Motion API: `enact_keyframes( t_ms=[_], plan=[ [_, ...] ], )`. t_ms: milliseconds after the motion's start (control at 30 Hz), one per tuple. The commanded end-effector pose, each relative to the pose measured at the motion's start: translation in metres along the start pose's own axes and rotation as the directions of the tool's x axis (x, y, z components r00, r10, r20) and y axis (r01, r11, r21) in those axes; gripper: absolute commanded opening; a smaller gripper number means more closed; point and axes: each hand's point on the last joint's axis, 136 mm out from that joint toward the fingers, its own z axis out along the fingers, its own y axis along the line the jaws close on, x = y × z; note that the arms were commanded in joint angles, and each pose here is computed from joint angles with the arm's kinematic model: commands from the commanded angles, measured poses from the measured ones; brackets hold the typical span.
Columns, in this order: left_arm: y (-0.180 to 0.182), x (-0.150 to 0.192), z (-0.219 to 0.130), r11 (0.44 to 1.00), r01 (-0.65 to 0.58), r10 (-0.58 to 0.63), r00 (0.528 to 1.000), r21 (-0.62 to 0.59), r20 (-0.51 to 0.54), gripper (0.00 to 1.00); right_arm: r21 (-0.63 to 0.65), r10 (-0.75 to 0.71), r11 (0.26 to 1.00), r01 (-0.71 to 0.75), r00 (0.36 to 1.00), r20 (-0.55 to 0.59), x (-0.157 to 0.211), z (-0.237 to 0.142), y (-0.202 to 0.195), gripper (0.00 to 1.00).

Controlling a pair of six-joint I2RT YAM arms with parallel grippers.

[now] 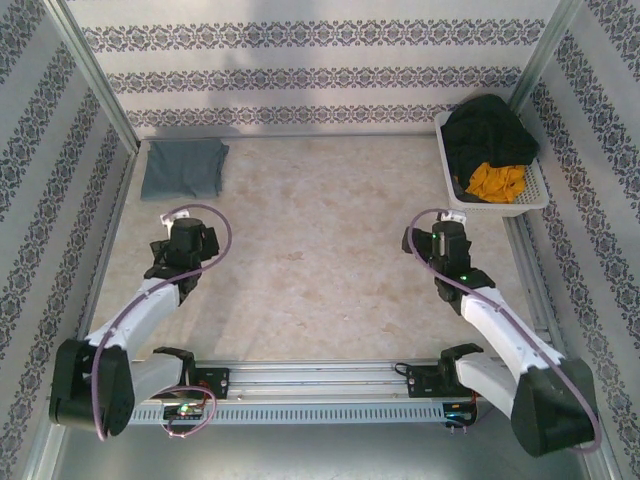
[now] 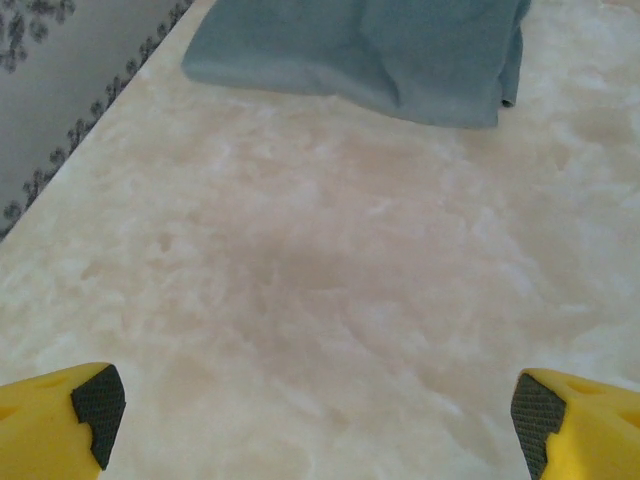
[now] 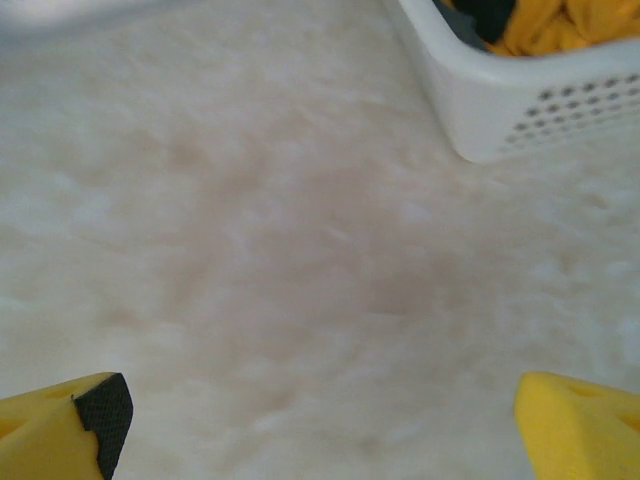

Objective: Fold and stack the t-shirts

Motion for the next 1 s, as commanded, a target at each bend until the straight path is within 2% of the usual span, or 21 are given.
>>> enact_keyframes(
  t_ms=[0, 33, 100, 167, 267, 333, 433, 467, 500, 567, 633, 700, 800, 833, 967],
  plan=[
    [-0.006, -0.032, 0.013, 0.999, -0.027, 0.023, 0.976, 0.016, 0.216, 1.0, 0.057, -0.129, 0.991, 0.123, 0.986, 0.104, -0.038, 0.012, -0.005, 0.98],
    [-0.003, -0.028, 0.02, 1.0, 0.015, -0.017, 0.977, 0.011, 0.211, 1.0, 0.059, -0.142, 0.989, 0.136, 0.982, 0.121, -0.043, 0.02, -0.003, 0.98],
    [-0.009, -0.026, 0.031, 0.999, 0.022, -0.026, 0.983, 0.028, 0.18, 1.0, 0.064, -0.146, 0.988, 0.14, 0.983, 0.112, -0.042, 0.033, -0.004, 0.98],
    [-0.018, -0.024, 0.039, 0.996, 0.047, -0.06, 0.98, 0.07, 0.191, 1.0, 0.066, -0.143, 0.988, 0.137, 0.986, 0.086, -0.035, 0.046, -0.008, 0.98],
    [-0.026, -0.024, 0.049, 0.995, -0.006, -0.012, 0.984, 0.104, 0.176, 1.0, 0.022, -0.124, 0.992, 0.122, 0.979, 0.162, -0.036, 0.056, -0.006, 0.98],
    [-0.026, -0.031, 0.047, 0.992, -0.045, 0.013, 0.967, 0.119, 0.255, 1.0, -0.013, -0.123, 0.992, 0.128, 0.972, 0.2, -0.038, 0.061, -0.004, 0.98],
    [-0.016, -0.02, 0.042, 0.988, 0.007, -0.06, 0.938, 0.155, 0.341, 1.0, -0.028, -0.167, 0.983, 0.179, 0.955, 0.243, -0.046, 0.062, -0.003, 0.98],
    [-0.02, -0.019, 0.037, 0.979, -0.007, -0.073, 0.919, 0.202, 0.387, 1.0, -0.03, -0.157, 0.985, 0.17, 0.952, 0.264, -0.047, 0.063, -0.007, 0.98],
    [-0.023, -0.012, 0.037, 0.975, -0.02, -0.068, 0.92, 0.219, 0.387, 1.0, -0.046, -0.127, 0.988, 0.145, 0.952, 0.279, -0.047, 0.064, -0.013, 0.98],
    [-0.02, -0.015, 0.041, 0.975, -0.003, -0.094, 0.899, 0.22, 0.428, 1.0, -0.094, -0.087, 0.988, 0.121, 0.947, 0.308, -0.045, 0.066, -0.014, 0.98],
    [-0.019, -0.008, 0.05, 0.975, 0.015, -0.089, 0.941, 0.223, 0.327, 1.0, -0.119, -0.107, 0.981, 0.15, 0.945, 0.308, -0.035, 0.071, -0.01, 0.98],
    [-0.029, -0.016, 0.055, 0.968, -0.022, -0.067, 0.938, 0.249, 0.341, 1.0, -0.109, -0.075, 0.986, 0.123, 0.927, 0.367, -0.032, 0.069, -0.015, 0.98],
    [-0.038, -0.014, 0.065, 0.967, -0.048, -0.017, 0.967, 0.249, 0.255, 1.0, -0.109, -0.103, 0.984, 0.141, 0.949, 0.297, -0.031, 0.074, -0.012, 0.98],
    [-0.038, -0.016, 0.064, 0.967, -0.053, -0.022, 0.958, 0.251, 0.287, 1.0, -0.106, -0.112, 0.983, 0.152, 0.943, 0.314, -0.035, 0.075, -0.009, 0.98],
    [-0.038, -0.016, 0.063, 0.968, -0.054, -0.02, 0.957, 0.247, 0.288, 1.0, -0.076, -0.157, 0.979, 0.188, 0.941, 0.301, -0.033, 0.075, -0.004, 0.98]
  ],
)
